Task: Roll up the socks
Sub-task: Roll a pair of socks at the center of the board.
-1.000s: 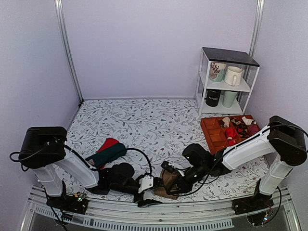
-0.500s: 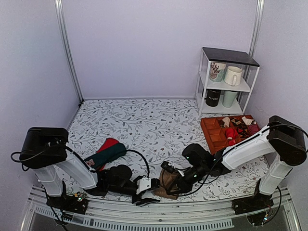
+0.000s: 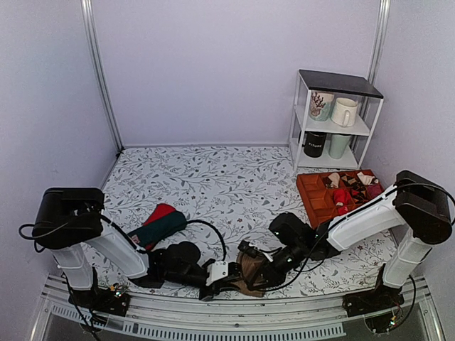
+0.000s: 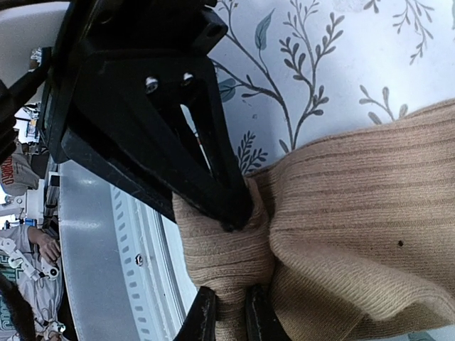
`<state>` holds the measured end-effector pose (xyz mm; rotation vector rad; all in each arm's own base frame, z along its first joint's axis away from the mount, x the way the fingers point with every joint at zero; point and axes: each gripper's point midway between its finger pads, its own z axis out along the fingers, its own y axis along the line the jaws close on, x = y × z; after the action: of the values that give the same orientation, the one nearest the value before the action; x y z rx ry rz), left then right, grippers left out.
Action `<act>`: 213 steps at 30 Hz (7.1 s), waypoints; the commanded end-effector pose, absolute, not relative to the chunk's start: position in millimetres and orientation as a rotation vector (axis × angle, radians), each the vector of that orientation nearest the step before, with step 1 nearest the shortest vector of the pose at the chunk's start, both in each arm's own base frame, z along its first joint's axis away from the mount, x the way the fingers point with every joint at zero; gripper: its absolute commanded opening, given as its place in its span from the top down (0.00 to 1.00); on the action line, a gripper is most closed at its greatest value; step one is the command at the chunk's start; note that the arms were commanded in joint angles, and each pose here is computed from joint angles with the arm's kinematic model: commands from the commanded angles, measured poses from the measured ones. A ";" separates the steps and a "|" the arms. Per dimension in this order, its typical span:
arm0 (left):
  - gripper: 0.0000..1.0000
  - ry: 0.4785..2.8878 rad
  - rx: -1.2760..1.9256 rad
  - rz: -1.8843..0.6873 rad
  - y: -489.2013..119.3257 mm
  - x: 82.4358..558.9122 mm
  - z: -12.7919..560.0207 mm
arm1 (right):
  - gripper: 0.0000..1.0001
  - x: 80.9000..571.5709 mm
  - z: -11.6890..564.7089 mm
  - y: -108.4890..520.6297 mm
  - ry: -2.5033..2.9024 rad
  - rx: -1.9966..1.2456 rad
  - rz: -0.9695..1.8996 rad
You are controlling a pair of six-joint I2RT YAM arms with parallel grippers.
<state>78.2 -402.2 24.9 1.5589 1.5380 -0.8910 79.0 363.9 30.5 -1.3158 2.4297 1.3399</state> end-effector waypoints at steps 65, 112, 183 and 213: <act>0.35 1.439 1.450 -0.876 -390.0 99.0 93.1 | 0.86 58.5 10.2 330.7 2.326 -1.306 1.037; 1.00 1.966 1.684 -0.956 -401.2 77.9 -42.6 | 0.60 95.6 37.3 334.5 2.361 -1.205 1.069; 0.37 1.436 1.575 -0.989 -416.0 100.6 39.9 | 0.84 80.8 -5.4 330.7 2.442 -1.218 1.019; 1.00 2.405 1.499 -1.047 -368.9 93.4 -74.0 | 0.47 115.2 133.5 291.0 1.589 -0.975 0.772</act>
<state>116.7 -439.2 18.6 1.4859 1.8673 -1.1804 119.2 306.0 122.9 -1.0110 1.8091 0.8640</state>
